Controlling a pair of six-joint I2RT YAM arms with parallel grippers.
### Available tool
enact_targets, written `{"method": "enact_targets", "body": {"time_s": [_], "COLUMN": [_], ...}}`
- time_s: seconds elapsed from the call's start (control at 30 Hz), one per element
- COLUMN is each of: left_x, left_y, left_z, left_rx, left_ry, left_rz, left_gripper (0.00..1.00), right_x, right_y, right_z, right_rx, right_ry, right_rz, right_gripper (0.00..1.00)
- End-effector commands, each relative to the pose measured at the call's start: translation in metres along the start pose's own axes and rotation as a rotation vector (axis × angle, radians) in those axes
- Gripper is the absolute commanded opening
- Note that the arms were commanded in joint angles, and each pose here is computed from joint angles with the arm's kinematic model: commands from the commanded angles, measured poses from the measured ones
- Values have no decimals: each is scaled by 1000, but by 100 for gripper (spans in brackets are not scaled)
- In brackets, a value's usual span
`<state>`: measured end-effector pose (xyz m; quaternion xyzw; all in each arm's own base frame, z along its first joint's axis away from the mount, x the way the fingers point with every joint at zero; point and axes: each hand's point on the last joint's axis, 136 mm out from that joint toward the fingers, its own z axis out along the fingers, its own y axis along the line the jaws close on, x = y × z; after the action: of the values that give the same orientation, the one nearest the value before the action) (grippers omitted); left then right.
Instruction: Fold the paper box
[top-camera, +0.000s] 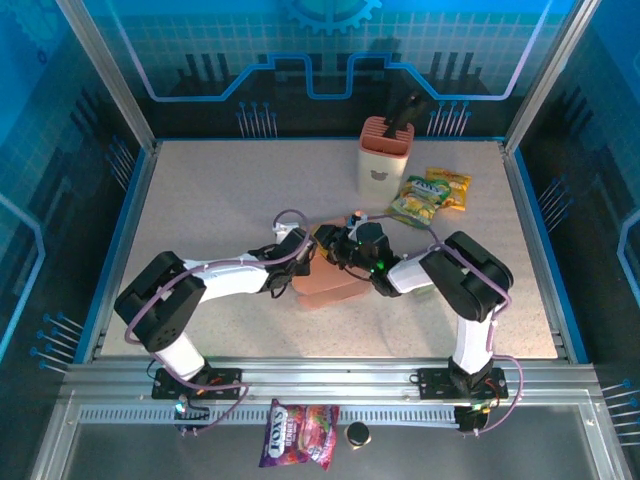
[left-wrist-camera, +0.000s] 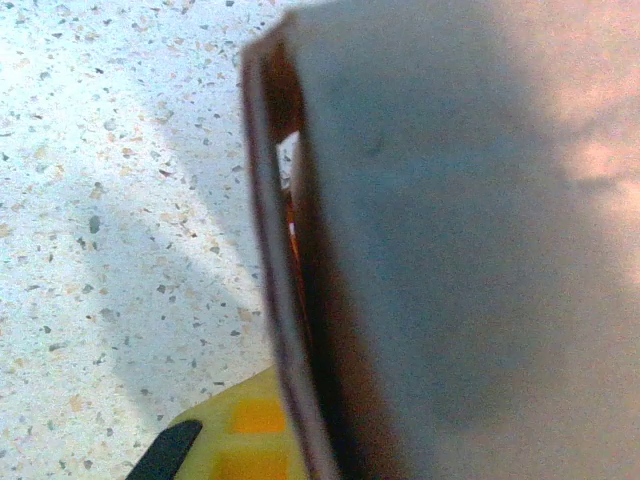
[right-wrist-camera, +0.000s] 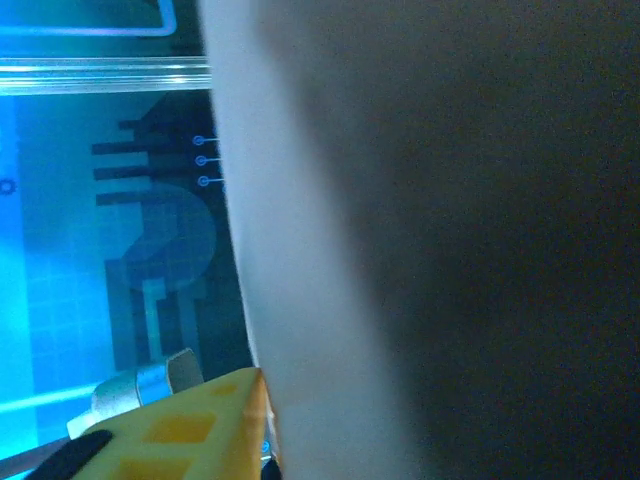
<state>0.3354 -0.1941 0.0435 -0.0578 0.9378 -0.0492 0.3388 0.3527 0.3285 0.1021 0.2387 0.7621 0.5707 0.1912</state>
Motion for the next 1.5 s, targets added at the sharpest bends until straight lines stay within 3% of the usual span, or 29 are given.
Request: {"method": "enact_targets", "body": {"time_s": [0.0,0.27,0.4,0.67,0.9,1.07,1.27,1.47], "left_x": [-29,-36,-36,-60,-73,-87,-89,-95], "left_y": [-14,-17,-6,3,-6,-9,-19,-18], "left_z": [-11,-28,-35,-58,-68,-70,-71,-71], "left_rx": [31,91,127,275,411,531,596,604], "left_ry": [-73,-48,-5,64,177,282,404,411], "left_rz": [-9,36,-13,-57,-114,-250,-260,-296], "left_gripper": [0,0,0,0,0,0,0,0], "right_x": [-5,-34,-52,-98,-124,-118,-120,-120], "right_y": [4,39,58,93,110,108,114,112], "right_z": [-15,-72,-102,-167,-194,-194,-177,-165], "right_rx": [75,182,190,275,329,332,252,268], "right_ry": [4,-54,-90,-163,-175,-173,-168,-117], "right_rz": [-22,-105,-146,-299,-379,-283,-184,-210], "right_gripper": [44,68,72,72,69,68,68,57]}}
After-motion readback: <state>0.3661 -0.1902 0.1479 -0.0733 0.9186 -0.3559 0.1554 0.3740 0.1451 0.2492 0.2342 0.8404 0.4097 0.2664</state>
